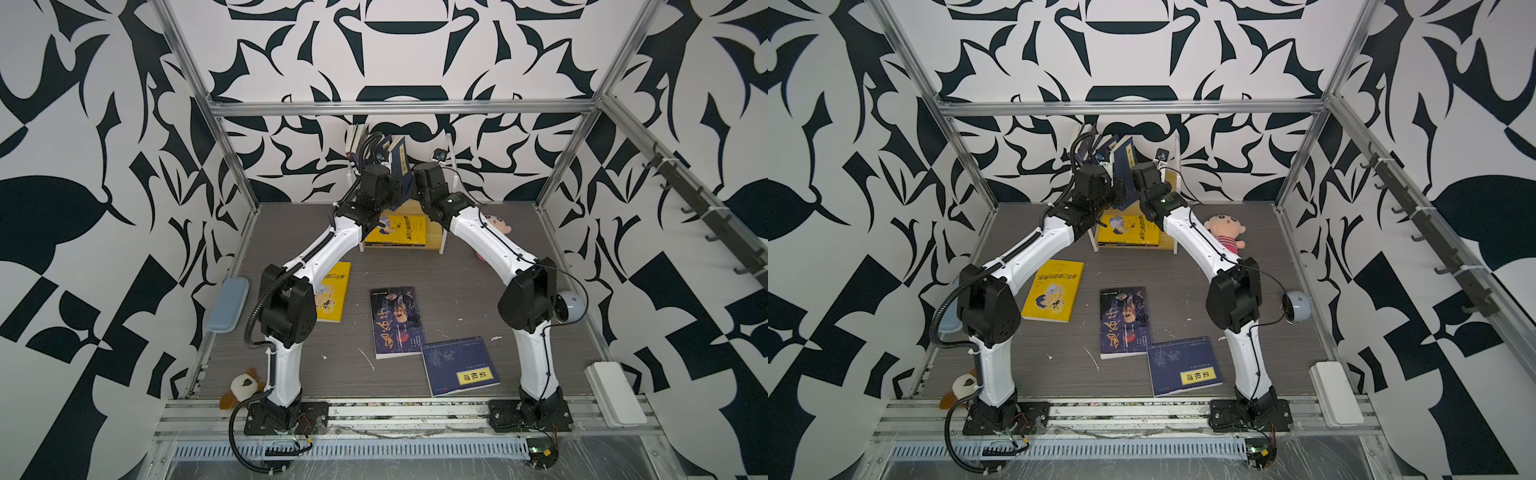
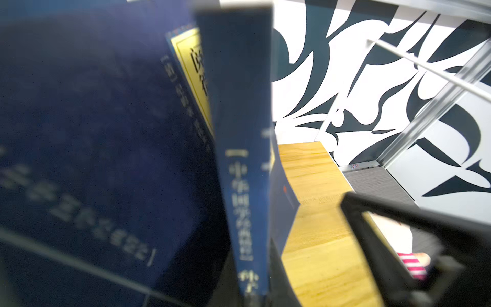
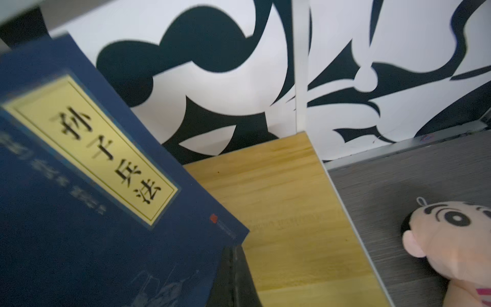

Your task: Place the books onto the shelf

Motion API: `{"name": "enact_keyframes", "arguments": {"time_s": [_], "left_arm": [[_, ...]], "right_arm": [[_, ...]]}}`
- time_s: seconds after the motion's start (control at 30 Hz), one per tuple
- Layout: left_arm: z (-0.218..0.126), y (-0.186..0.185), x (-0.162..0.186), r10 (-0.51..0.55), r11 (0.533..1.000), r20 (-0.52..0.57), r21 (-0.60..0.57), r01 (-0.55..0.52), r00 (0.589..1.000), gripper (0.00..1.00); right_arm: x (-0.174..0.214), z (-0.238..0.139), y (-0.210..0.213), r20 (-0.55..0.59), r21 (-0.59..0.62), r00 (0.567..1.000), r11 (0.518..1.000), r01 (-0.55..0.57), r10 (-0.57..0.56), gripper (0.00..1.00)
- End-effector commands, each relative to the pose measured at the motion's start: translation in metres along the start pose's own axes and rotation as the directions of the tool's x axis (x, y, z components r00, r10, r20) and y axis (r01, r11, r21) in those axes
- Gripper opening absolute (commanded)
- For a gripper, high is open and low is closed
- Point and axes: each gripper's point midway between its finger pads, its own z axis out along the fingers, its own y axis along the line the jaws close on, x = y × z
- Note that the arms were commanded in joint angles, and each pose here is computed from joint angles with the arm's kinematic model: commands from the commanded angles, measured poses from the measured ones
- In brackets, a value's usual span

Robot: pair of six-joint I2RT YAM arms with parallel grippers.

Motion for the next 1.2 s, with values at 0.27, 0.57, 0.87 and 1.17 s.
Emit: {"name": "enact_keyframes", "arguments": {"time_s": [0.27,0.57,0.87,1.17], "left_arm": [[-0.012,0.005,0.003,-0.003,1.000,-0.015,-0.031,0.002,1.000,0.08],[-0.017,0.007,0.008,0.008,0.999,-0.029,-0.034,-0.009,1.000,0.25],[-0.033,0.006,-0.002,0.007,1.000,-0.044,0.005,-0.006,0.999,0.44],[-0.065,0.008,-0.025,-0.044,0.994,-0.096,0.100,0.054,0.994,0.67]], "right_arm": [[0.027,0.021,-0.016,-0.061,0.027,0.997,0.998,-0.055,0.057,0.00],[0.044,0.054,0.008,-0.092,-0.128,0.990,0.985,-0.115,0.104,0.00],[0.061,0.071,0.037,-0.152,-0.238,0.981,0.959,-0.154,0.120,0.00],[0.074,0.069,0.041,-0.152,-0.217,0.976,0.959,-0.184,0.153,0.00]]}}
